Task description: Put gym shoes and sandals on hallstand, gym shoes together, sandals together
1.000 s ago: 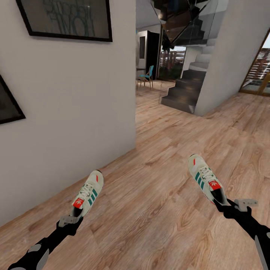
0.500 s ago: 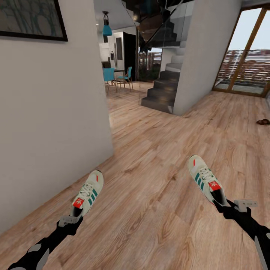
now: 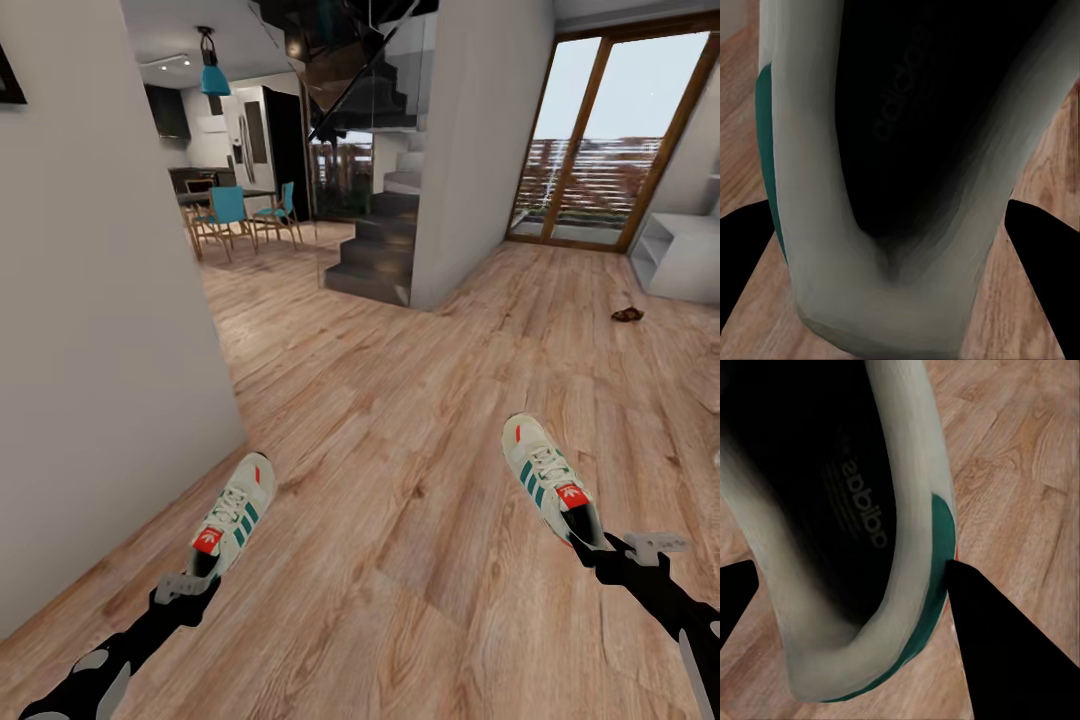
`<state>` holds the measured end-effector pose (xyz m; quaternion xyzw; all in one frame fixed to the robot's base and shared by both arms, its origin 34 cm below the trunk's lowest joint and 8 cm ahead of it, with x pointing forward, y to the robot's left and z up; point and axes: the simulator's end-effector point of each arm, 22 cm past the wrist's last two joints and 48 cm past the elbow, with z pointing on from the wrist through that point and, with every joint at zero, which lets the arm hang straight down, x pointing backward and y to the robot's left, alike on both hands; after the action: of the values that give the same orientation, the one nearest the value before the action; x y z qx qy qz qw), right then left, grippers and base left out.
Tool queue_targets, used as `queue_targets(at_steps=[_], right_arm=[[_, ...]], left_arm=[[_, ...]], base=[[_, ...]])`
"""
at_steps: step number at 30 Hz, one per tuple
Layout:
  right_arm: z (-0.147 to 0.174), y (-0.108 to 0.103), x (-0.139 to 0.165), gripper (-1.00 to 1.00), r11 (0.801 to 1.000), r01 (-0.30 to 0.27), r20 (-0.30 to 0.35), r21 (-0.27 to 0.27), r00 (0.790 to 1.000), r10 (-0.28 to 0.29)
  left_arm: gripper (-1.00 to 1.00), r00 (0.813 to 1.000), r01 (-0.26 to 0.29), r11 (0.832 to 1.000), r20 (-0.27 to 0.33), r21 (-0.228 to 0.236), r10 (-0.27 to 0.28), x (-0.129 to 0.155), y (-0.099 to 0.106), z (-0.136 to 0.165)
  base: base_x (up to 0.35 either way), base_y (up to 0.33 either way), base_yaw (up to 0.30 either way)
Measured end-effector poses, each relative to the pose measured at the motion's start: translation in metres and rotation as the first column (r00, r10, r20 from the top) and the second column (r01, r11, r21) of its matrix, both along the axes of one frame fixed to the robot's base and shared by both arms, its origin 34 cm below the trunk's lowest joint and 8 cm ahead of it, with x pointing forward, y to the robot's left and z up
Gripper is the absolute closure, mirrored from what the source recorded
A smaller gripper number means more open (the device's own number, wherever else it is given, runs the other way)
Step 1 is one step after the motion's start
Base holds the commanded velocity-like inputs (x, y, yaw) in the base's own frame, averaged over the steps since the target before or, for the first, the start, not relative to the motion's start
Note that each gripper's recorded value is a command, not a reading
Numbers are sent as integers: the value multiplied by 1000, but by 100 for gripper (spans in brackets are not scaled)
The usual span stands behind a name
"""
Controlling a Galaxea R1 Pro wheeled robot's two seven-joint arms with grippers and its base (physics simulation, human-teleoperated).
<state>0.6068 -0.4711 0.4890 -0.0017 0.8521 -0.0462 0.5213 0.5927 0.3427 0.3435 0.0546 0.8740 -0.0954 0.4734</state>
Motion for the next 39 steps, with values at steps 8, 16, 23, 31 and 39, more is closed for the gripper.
queue_targets(at_steps=[8, 16, 23, 31, 39], right_arm=[[2, 0, 0, 100, 1000, 0, 4, 0, 1000, 0], [5, 0, 1, 100, 1000, -1, 10, 0, 1000, 1], [9, 0, 1, 100, 1000, -1, 19, 1, 1000, 1], [14, 0, 2, 100, 1000, -1, 27, 1, 1000, 1], [17, 1, 2, 100, 1000, -1, 33, 1, 999, 1]], left_arm=[[100, 1000, -2, 1000, 5, 1, 2, 1, 1, 2], [100, 1000, -2, 1000, 10, 2, 2, 2, 2, 5], [100, 1000, -2, 1000, 20, 2, 2, 5, 2, 10], [100, 1000, -2, 1000, 29, 2, 2, 7, 2, 15], [100, 999, -1, 1000, 38, 2, 1, 8, 2, 19]], base=[[341, -1, -238], [341, 0, -97], [341, 0, -168], [341, 0, -212], [341, 0, -235]])
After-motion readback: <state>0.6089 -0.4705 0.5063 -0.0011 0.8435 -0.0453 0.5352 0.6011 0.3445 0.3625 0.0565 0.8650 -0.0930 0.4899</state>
